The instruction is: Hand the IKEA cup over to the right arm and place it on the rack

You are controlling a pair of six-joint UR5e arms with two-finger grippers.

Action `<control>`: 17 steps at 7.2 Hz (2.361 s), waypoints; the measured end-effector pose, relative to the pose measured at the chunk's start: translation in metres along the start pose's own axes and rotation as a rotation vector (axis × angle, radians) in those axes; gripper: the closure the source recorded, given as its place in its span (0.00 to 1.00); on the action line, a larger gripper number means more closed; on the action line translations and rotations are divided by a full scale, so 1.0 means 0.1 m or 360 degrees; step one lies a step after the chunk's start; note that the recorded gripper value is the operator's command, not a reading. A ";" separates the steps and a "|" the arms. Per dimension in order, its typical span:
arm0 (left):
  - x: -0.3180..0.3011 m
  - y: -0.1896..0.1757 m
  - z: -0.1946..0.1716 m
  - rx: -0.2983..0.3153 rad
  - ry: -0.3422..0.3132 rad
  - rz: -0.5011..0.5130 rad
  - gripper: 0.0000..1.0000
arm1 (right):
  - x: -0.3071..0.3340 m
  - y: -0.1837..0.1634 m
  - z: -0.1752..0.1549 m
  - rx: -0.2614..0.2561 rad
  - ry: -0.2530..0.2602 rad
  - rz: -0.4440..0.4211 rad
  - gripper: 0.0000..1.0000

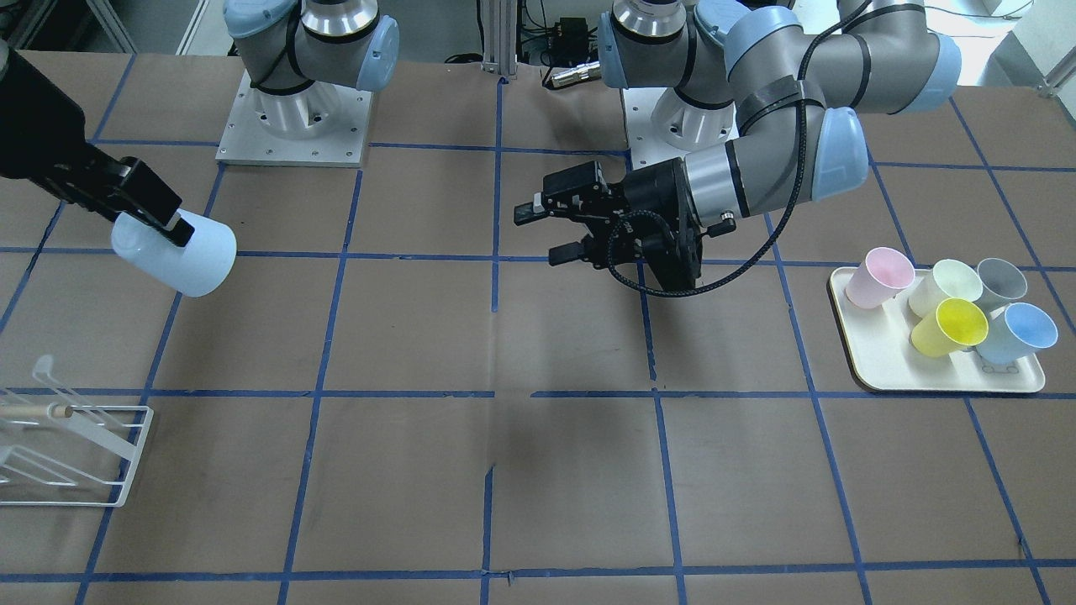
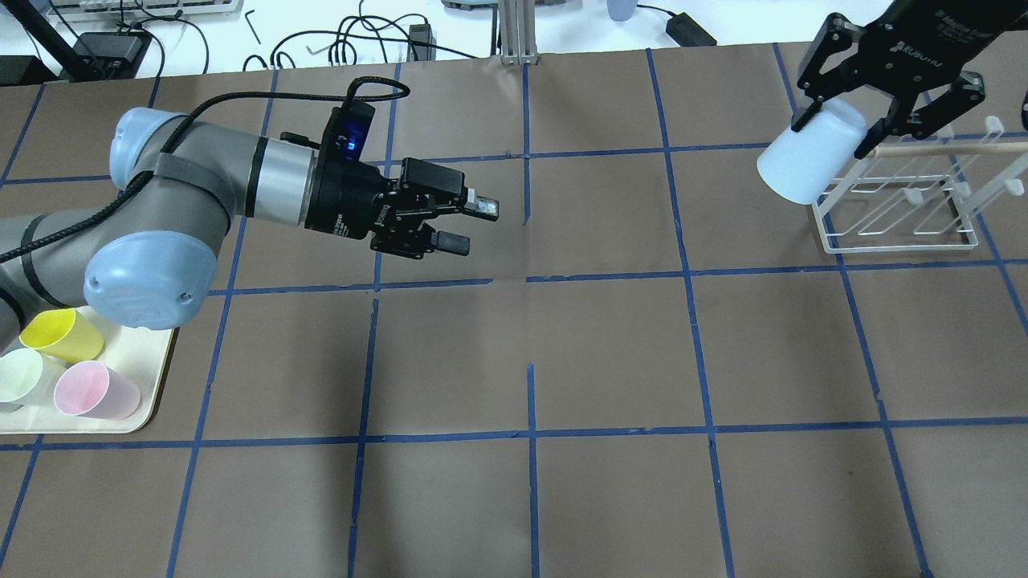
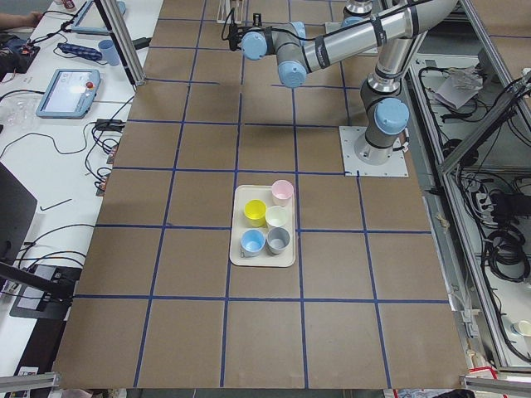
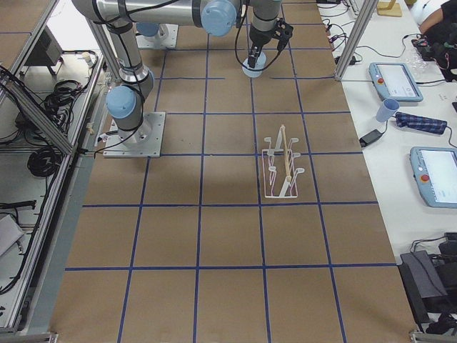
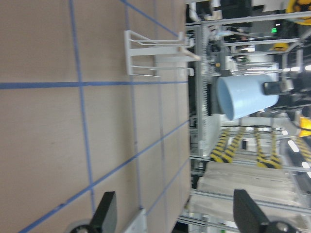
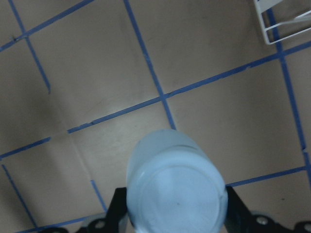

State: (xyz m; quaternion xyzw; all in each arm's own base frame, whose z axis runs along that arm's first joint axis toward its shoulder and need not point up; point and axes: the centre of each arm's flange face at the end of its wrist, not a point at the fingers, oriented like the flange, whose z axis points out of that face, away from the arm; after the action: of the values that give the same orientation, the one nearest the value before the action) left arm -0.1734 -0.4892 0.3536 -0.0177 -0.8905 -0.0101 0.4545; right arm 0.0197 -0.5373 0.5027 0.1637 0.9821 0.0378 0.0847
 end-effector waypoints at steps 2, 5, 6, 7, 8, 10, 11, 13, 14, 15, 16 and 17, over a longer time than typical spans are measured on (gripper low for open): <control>-0.07 -0.19 -0.41 -0.0052 -0.0718 0.0014 0.00 | 0.23 -0.23 0.20 0.0081 0.0268 -0.0147 1.00; 0.39 -0.20 -0.88 -0.0097 -0.1335 0.0117 0.00 | 0.79 -0.52 0.47 0.0266 0.0459 -0.0398 1.00; 0.63 -0.18 -0.96 -0.0112 -0.1460 0.0164 0.00 | 0.97 -0.60 0.57 0.0312 0.0478 -0.0459 1.00; 0.80 -0.15 -1.00 -0.0116 -0.1526 0.0194 0.00 | 1.14 -0.70 0.67 0.0345 0.0494 -0.0513 1.00; 0.89 -0.11 -1.05 -0.0108 -0.1548 0.0208 0.00 | 1.28 -0.80 0.77 0.0363 0.0498 -0.0536 1.00; 0.90 -0.07 -1.29 -0.0032 -0.1505 0.0162 0.00 | 1.36 -0.87 0.84 0.0376 0.0487 -0.0550 1.00; 0.88 -0.08 -1.46 0.0023 -0.1445 0.0118 0.00 | 1.36 -0.89 0.86 0.0377 0.0469 -0.0553 1.00; 0.88 -0.05 -1.59 0.0051 -0.1399 0.0079 0.00 | 1.36 -0.94 0.96 0.0362 0.0424 -0.0560 1.00; 0.87 -0.03 -1.60 0.0059 -0.1397 0.0058 0.00 | 1.37 -0.95 1.00 0.0352 0.0416 -0.0561 1.00; 0.87 -0.03 -1.60 0.0077 -0.1394 0.0015 0.00 | 1.37 -0.97 1.04 0.0340 0.0412 -0.0561 0.91; 0.87 -0.03 -1.60 0.0093 -0.1391 -0.0018 0.00 | 1.38 -0.99 1.09 0.0326 0.0406 -0.0561 0.69; 0.87 -0.03 -1.59 0.0100 -0.1388 -0.0033 0.00 | 1.39 -1.01 1.15 0.0314 0.0401 -0.0562 0.41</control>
State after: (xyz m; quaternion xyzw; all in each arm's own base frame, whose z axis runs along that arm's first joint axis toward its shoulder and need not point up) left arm -0.0956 -0.4955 0.5176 0.0025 -0.9991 0.0208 0.0362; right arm -0.1210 -0.5814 0.3581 -0.0091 0.9973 -0.0535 -0.0495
